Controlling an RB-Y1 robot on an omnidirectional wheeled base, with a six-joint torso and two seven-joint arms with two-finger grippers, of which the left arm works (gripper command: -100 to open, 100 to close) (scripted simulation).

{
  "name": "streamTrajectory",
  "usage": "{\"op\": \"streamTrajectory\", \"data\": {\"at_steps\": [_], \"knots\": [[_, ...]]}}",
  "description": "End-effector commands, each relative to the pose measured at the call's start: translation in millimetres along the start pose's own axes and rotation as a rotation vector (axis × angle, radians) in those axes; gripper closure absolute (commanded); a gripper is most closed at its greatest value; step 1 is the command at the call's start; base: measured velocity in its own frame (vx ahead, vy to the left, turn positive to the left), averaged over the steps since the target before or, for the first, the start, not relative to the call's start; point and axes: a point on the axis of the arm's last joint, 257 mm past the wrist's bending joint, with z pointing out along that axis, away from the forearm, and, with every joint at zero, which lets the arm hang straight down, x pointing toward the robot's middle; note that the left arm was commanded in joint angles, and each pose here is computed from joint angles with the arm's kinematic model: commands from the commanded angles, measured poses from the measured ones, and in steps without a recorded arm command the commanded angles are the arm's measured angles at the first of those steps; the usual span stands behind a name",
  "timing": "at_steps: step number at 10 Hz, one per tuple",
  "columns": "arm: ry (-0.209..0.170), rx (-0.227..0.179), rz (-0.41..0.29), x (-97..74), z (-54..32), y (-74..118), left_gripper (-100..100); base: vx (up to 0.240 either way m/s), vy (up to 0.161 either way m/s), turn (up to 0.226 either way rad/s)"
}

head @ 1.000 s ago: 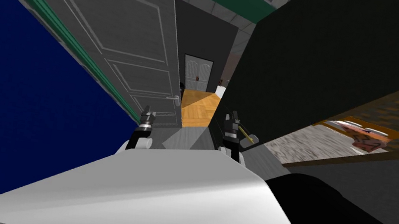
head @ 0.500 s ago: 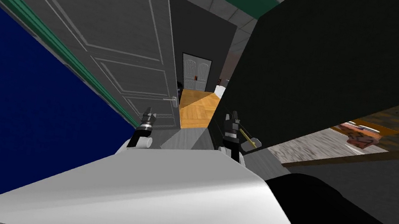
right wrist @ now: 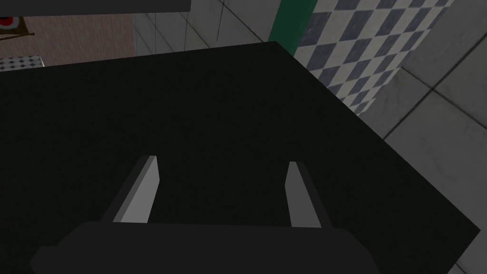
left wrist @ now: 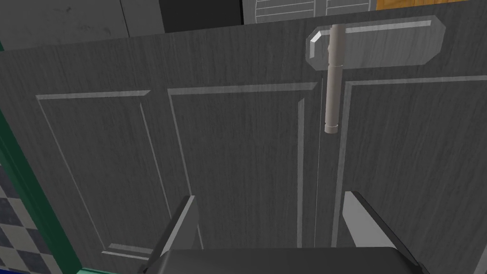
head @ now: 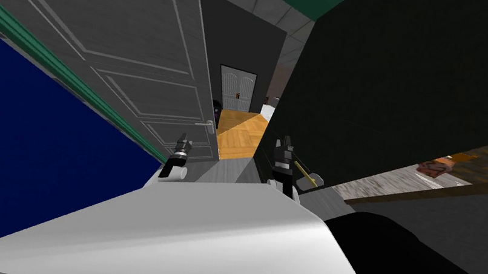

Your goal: Pull the door open

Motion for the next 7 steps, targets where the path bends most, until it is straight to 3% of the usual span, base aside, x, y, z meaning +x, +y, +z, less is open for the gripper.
{"op": "streamTrajectory", "data": {"at_steps": [1,7], "knots": [[-0.004,-0.025,-0.003,-3.1,0.3,11.0,-100,0.123,-0.012,-0.036],[-0.024,-0.123,-0.012,-15.5,6.4,52.4,-100,0.136,0.01,-0.048]]}}
